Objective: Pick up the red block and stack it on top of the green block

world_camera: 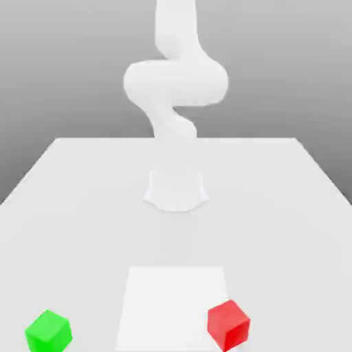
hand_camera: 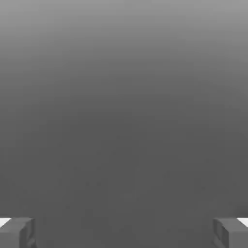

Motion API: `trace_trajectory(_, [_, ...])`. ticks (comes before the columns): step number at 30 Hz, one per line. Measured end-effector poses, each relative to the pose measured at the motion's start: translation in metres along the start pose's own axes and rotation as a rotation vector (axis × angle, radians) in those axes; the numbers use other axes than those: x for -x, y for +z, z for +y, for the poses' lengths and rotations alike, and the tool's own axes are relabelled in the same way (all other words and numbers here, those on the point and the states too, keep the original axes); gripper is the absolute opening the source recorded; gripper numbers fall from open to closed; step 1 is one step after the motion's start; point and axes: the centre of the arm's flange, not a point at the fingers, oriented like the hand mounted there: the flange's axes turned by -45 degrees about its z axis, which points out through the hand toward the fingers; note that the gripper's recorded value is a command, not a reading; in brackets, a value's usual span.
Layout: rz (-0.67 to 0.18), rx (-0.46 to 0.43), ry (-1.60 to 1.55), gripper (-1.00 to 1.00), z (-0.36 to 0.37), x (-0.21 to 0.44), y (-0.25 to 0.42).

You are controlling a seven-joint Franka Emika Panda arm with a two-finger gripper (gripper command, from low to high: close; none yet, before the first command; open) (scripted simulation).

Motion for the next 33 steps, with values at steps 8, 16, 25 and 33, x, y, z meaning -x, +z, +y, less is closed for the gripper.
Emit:
trace_trajectory(8, [-0.232, -0.061, -0.140, 0.00, -0.025, 0.029, 0.158])
trace_trajectory(16, [-0.456, -0.118, -0.285, 0.00, -0.054, 0.105, 0.293])
trace_trajectory(25, [-0.695, -0.175, -0.448, 0.00, -0.080, 0.232, 0.406])
trace_trajectory(33, [-0.712, -0.179, -0.459, -1.00, -0.081, 0.278, 0.453])
